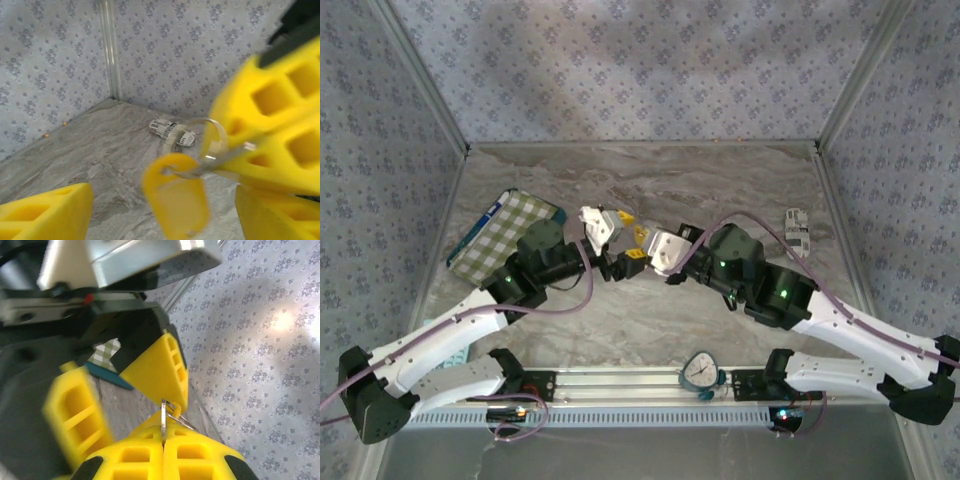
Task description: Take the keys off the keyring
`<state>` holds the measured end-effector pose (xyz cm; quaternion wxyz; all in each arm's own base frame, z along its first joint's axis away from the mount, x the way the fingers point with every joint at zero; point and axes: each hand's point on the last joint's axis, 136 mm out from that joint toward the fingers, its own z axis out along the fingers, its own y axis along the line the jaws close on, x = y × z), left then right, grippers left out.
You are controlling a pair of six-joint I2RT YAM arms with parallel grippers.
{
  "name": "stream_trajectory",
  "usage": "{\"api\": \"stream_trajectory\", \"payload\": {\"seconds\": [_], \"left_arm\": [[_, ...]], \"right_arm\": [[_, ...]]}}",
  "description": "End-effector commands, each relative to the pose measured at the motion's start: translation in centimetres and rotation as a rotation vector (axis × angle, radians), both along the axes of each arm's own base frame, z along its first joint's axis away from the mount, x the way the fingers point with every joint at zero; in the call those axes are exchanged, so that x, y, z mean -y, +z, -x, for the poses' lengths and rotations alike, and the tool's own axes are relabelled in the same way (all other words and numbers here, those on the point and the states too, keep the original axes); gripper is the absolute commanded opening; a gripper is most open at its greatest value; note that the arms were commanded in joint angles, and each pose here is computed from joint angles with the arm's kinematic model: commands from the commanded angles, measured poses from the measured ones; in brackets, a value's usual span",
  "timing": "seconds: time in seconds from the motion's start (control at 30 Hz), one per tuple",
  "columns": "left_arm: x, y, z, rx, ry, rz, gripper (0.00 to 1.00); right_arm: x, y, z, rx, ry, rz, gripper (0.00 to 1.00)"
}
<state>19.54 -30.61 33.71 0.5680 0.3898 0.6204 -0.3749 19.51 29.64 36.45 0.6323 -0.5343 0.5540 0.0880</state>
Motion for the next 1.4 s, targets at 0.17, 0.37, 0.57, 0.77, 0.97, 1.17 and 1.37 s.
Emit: {"api": "stream_trajectory", "payload": {"seconds": [0.17,0.37,0.57,0.77,0.97,1.17,1.37], "left_arm": [[0.0,2.0,3.2,0.083,-0.093,0.062,0.92],[-1.7,1.6,2.3,0.076,0.007,0.052,0.94],[-3.7,2.2,0.8,0.009,0.1,0.073,0.97],[-5.6,3.5,-1.6,-0.107,0.171,0.14,0.99],[-6.4,5.9,-3.7,-0.294,0.088,0.253,0.97],[-4.5,8.4,-3.6,-0.438,-0.153,0.339,0.7],[-3.5,10.1,-2.8,-0.493,-0.288,0.385,0.65]], "right_arm": [[0.2,2.1,-1.7,-0.032,-0.035,-0.112,0.0],[1.5,2.4,-2.1,-0.059,-0.034,-0.156,0.0],[2.9,2.8,-2.0,-0.111,0.018,-0.228,0.0],[3.7,3.2,-1.5,-0.2,0.15,-0.298,0.0],[4.1,3.8,-0.7,-0.304,0.321,-0.366,0.0],[4.2,4.7,-0.6,-0.409,0.479,-0.414,0.0],[3.6,5.6,-0.1,-0.494,0.599,-0.412,0.0]]}}
